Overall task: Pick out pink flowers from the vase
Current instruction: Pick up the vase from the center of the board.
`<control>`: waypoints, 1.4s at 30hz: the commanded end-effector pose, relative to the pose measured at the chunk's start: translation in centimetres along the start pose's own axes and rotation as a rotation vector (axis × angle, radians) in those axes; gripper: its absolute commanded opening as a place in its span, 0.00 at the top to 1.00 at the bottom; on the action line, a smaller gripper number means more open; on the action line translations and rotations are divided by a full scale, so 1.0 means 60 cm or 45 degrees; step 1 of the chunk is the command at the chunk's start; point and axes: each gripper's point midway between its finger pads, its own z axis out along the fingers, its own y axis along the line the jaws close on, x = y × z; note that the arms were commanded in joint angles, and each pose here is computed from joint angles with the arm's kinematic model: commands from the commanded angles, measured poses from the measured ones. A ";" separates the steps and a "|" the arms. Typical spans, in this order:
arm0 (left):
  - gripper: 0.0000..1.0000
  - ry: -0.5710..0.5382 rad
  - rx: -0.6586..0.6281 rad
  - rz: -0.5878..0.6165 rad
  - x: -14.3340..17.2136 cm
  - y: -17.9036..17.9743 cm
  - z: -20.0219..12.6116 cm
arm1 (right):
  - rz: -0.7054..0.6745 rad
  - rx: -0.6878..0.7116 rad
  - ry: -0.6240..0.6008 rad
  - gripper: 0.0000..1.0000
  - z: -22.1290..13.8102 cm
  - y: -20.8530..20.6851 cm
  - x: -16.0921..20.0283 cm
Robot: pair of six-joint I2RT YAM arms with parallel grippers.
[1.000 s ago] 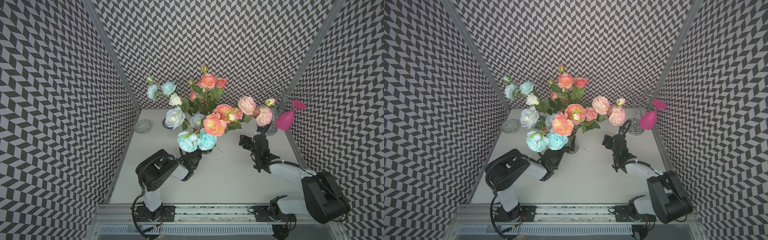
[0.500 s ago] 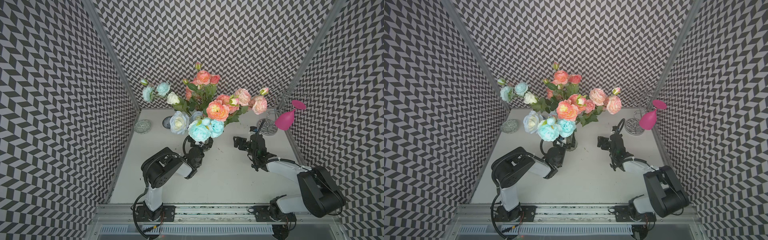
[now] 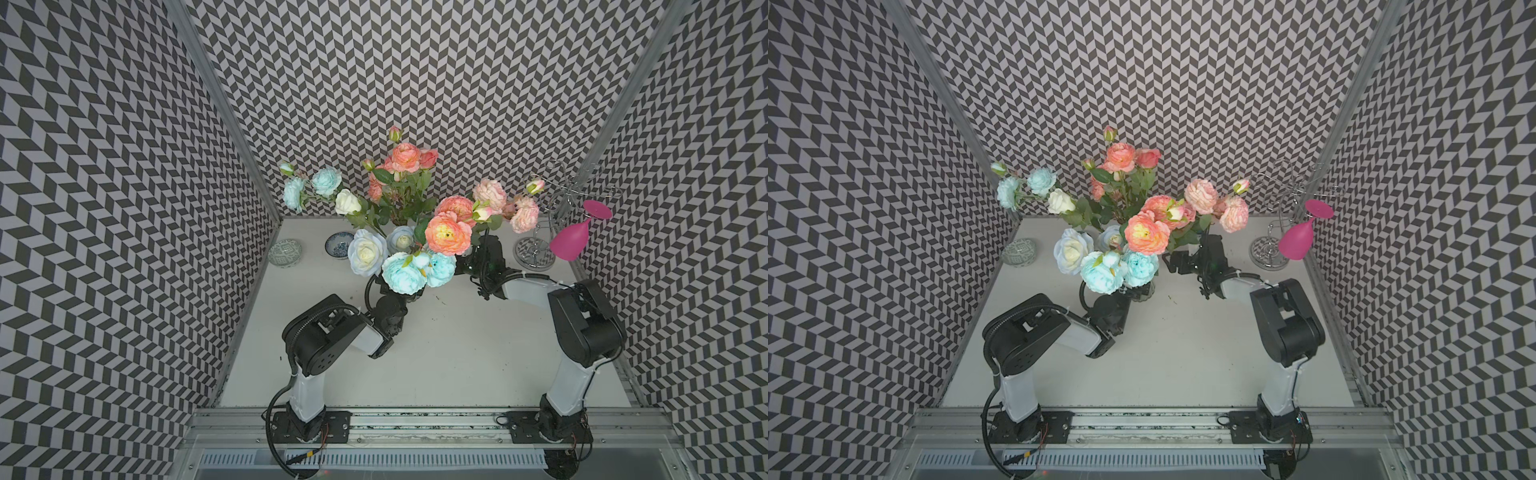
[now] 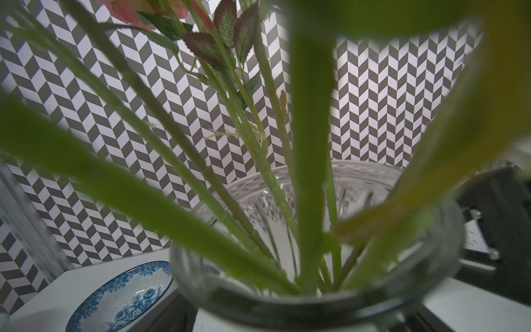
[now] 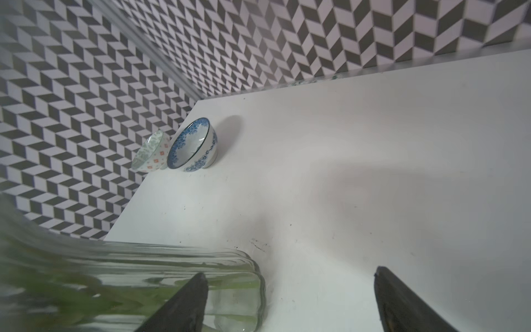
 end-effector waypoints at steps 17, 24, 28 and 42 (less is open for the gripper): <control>0.01 -0.011 0.208 -0.059 -0.008 -0.013 0.000 | -0.051 -0.299 0.112 0.14 0.085 0.045 0.018; 0.01 -0.015 0.226 0.004 -0.007 -0.024 0.012 | -0.055 -0.330 0.148 0.17 0.100 0.046 0.034; 0.00 -0.026 0.157 -0.025 -0.015 -0.007 0.023 | -0.051 -0.354 0.138 0.17 0.090 0.054 0.046; 0.01 -0.007 0.084 -0.064 -0.015 0.020 0.039 | -0.123 -0.368 0.152 0.21 0.062 0.100 0.083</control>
